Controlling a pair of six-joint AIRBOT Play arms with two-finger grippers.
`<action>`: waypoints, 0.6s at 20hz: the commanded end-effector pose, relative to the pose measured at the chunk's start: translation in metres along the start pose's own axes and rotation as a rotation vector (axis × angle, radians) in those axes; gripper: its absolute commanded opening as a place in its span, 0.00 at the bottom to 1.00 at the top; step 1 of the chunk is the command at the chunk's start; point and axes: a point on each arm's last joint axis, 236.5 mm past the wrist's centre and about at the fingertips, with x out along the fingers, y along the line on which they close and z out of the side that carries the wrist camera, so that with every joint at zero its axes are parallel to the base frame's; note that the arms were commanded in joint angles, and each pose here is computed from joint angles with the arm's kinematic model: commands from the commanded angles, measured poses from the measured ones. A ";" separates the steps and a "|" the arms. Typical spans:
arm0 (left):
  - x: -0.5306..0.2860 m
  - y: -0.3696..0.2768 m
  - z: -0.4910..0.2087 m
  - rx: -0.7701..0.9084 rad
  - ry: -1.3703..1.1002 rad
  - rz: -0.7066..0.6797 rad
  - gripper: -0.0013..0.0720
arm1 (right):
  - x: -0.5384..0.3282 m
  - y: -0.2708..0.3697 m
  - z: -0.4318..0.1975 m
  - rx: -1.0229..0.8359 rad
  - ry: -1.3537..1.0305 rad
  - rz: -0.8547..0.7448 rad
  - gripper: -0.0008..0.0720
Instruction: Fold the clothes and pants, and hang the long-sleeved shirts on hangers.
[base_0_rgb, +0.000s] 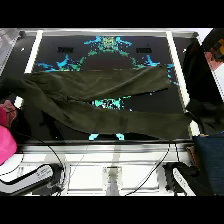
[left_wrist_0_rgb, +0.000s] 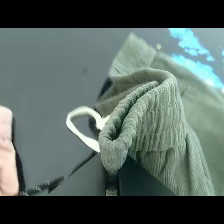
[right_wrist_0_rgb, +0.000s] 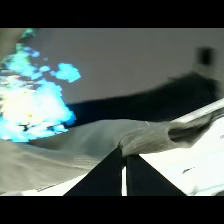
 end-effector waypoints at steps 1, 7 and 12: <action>0.012 0.002 -0.029 0.010 0.110 0.008 0.07 | 0.074 -0.006 0.051 -0.063 0.024 -0.115 0.02; 0.009 0.012 -0.034 0.079 0.120 0.044 0.07 | 0.191 0.017 0.106 0.150 0.047 0.077 0.02; -0.003 0.017 -0.035 -0.012 0.038 0.054 0.07 | 0.227 0.028 0.139 0.220 -0.019 0.127 0.03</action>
